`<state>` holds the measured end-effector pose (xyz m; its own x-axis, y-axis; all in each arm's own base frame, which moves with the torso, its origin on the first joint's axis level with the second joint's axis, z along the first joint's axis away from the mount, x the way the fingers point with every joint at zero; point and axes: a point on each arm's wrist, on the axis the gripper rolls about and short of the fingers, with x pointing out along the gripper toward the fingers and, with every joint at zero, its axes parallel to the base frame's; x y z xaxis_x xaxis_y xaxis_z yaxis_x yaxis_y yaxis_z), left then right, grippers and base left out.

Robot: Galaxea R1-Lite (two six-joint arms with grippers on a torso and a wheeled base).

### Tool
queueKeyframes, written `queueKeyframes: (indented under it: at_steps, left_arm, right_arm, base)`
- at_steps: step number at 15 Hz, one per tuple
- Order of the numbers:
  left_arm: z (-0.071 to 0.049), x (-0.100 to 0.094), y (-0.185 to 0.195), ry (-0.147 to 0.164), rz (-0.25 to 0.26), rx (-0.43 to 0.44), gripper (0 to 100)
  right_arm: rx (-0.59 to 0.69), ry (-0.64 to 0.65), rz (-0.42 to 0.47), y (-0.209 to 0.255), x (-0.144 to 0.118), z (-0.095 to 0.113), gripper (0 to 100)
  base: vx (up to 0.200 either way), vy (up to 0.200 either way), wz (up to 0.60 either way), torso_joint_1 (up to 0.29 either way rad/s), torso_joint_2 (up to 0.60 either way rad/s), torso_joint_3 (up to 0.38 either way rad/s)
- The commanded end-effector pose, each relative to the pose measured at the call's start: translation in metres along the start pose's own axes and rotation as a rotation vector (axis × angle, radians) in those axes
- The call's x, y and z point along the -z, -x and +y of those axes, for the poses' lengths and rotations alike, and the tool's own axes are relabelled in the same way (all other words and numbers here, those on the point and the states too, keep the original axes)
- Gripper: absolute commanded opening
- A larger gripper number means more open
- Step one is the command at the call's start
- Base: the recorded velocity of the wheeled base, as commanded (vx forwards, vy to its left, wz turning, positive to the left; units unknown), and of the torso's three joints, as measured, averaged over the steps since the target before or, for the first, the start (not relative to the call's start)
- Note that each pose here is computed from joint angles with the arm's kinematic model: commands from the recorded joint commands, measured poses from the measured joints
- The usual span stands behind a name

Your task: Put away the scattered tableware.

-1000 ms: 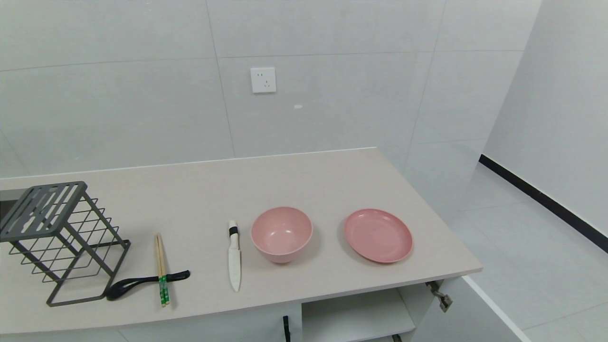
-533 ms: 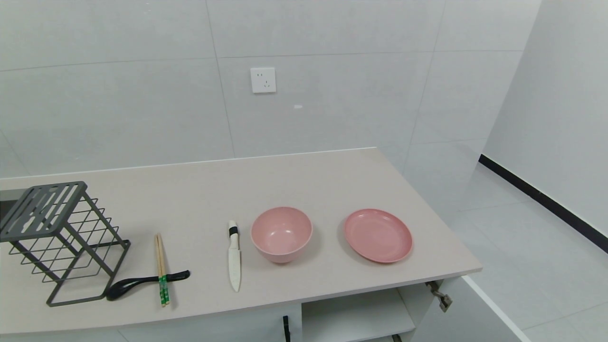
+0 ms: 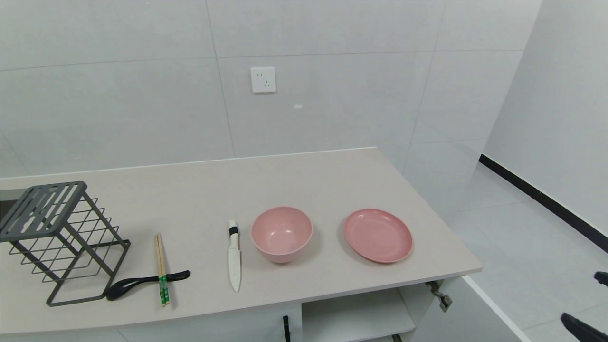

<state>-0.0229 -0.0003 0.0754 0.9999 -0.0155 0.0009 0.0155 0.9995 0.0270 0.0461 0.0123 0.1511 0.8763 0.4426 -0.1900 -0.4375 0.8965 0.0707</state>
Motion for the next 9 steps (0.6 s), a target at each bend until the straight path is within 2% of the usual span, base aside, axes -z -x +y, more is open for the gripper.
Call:
queueKeyframes:
  at_steps: [1, 3, 5, 9]
  left_arm:
    - [0.0, 0.0, 0.0, -0.001, 0.002, 0.0, 100]
    - [0.0, 0.0, 0.0, -0.001, 0.002, 0.001, 100]
    - [0.0, 0.0, 0.0, -0.001, 0.002, 0.0, 100]
    - [0.0, 0.0, 0.0, 0.001, 0.002, 0.0, 100]
  right_arm:
    - [-0.029, -0.048, 0.158, -0.03, 0.013, -0.01, 100]
    - [-0.016, -0.058, 0.172, -0.053, 0.007, -0.02, 100]
    - [-0.015, -0.079, 0.222, -0.075, 0.013, -0.028, 100]
    - [0.015, -0.085, 0.215, -0.114, 0.018, -0.048, 100]
  base:
    - [0.0, 0.0, 0.0, 0.0, 0.0, 0.0]
    - [0.0, 0.0, 0.0, 0.0, 0.0, 0.0]
    - [0.0, 0.0, 0.0, 0.0, 0.0, 0.0]
    - [0.0, 0.0, 0.0, 0.0, 0.0, 0.0]
